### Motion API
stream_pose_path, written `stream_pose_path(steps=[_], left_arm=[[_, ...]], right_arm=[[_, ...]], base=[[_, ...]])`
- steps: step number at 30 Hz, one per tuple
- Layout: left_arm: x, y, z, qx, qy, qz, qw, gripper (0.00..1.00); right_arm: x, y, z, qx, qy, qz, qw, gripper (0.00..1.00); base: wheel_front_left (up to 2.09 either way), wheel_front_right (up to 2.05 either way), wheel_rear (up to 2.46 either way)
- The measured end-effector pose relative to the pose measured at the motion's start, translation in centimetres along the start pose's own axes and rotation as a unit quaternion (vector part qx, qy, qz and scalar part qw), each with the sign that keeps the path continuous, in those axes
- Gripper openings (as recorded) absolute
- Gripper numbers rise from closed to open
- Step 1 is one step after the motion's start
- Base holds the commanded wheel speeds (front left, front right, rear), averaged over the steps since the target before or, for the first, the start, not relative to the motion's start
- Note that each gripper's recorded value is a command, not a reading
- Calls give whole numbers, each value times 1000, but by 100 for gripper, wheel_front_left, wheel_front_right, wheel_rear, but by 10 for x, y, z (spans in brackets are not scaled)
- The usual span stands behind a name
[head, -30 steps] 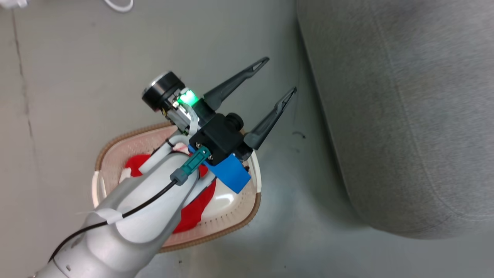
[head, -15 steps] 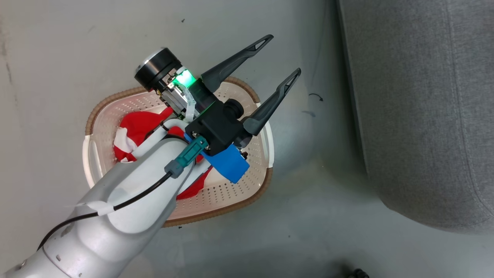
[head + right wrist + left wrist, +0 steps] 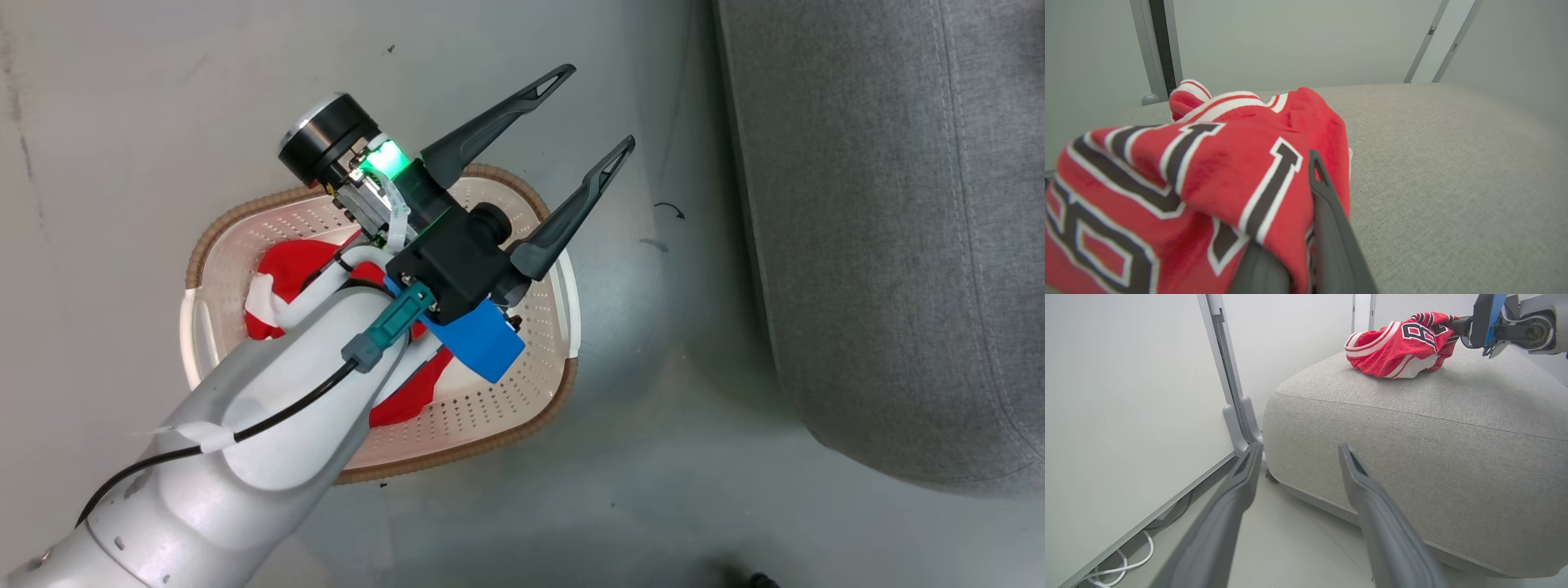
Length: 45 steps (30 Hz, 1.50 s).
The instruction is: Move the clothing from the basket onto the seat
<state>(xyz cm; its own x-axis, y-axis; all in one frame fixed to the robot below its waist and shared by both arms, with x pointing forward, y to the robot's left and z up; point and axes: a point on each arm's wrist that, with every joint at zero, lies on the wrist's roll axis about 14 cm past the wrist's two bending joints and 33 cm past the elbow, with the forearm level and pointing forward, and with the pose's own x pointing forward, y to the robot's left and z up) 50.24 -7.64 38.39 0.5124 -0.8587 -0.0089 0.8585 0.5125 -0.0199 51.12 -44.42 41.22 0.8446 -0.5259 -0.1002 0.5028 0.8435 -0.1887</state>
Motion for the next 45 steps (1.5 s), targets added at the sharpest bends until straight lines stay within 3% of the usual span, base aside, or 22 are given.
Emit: stream_pose_path(steps=[1, 2, 3, 10, 15, 23, 33, 45], left_arm=[[0, 0, 1, 1, -1, 1, 1000, 100], [0, 1, 3, 2, -1, 1, 1000, 100], [-1, 0, 4, 3, -1, 2, 1000, 100], [-2, -10, 23, 8, -11, 1, 1000, 100], [-9, -21, 52, 13, -25, 12, 1000, 100], [-34, -21, 88, 6, -41, 71, 997, 100], [-94, 0, 114, -3, -52, 187, 981, 100], [-187, 30, 133, -8, -75, 342, 936, 100]], right_arm=[[-1, 0, 0, 2, 0, -1, 1000, 18], [-2, -1, 2, 3, -1, -1, 1000, 49], [-4, -1, 2, 5, -1, -1, 1000, 100], [-27, -4, 7, -1, -1, 8, 1000, 100], [-67, -12, 6, -11, 7, 18, 1000, 100], [-111, -6, 31, -1, -23, 51, 998, 100], [-162, 74, 70, 38, -83, 169, 981, 100], [-211, 159, 123, 85, -148, 296, 940, 100]], base=[[0, 0, 0], [0, 0, 0], [0, 0, 0], [0, 0, 0], [0, 0, 0], [0, 0, 0], [0, 0, 0], [0, 0, 0]])
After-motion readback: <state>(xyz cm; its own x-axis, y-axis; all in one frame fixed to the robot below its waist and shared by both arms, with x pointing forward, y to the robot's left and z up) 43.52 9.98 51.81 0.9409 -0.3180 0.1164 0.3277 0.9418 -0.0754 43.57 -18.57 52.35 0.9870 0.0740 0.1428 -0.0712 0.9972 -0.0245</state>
